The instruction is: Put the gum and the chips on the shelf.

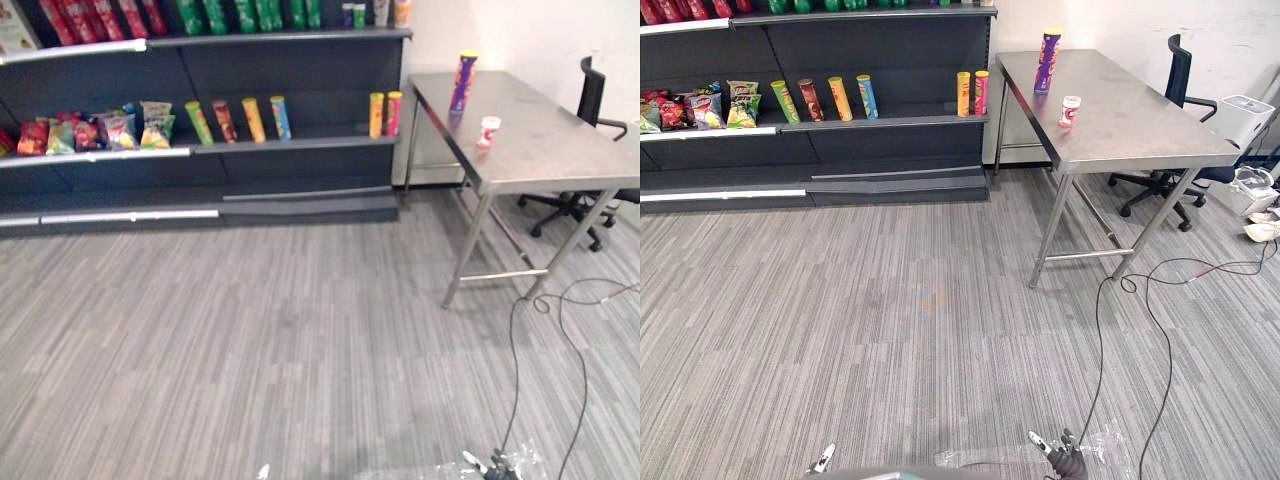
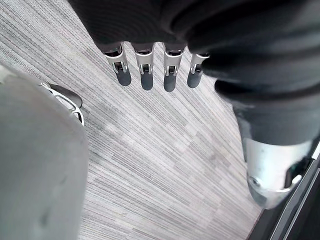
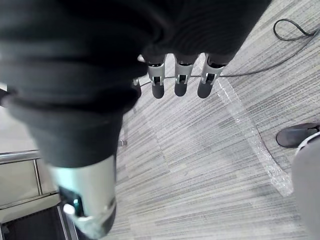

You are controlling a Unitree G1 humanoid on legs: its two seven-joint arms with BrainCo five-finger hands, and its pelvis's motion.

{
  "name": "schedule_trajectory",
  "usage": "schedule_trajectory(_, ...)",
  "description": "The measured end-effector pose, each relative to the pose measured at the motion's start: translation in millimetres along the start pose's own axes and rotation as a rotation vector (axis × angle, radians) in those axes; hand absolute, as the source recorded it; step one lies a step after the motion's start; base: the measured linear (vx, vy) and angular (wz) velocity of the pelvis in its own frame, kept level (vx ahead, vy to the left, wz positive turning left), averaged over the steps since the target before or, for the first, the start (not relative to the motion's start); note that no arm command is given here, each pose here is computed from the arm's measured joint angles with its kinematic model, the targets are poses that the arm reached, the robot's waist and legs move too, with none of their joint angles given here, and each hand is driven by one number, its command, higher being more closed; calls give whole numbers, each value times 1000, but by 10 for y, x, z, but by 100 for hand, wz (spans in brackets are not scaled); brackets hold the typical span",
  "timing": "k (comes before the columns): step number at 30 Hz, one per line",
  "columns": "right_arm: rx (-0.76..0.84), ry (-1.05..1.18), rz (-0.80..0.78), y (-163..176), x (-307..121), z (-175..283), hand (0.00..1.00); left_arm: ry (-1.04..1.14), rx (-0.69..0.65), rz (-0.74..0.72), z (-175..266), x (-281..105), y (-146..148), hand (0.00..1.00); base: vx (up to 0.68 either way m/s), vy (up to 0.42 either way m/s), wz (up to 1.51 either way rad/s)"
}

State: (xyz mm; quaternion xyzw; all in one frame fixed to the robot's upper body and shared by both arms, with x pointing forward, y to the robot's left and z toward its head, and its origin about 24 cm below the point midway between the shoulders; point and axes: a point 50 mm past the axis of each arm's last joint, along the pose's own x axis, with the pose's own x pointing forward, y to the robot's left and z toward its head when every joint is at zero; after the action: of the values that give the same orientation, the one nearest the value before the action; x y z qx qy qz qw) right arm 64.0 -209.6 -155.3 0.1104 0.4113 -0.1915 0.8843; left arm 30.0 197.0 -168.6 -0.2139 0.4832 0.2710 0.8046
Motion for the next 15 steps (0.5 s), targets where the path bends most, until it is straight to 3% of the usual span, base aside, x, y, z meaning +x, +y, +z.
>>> schedule_trajectory(15, -20, 7, 54, 26, 25, 30, 0, -34, 68, 68, 183, 63, 30, 0, -30, -22, 13)
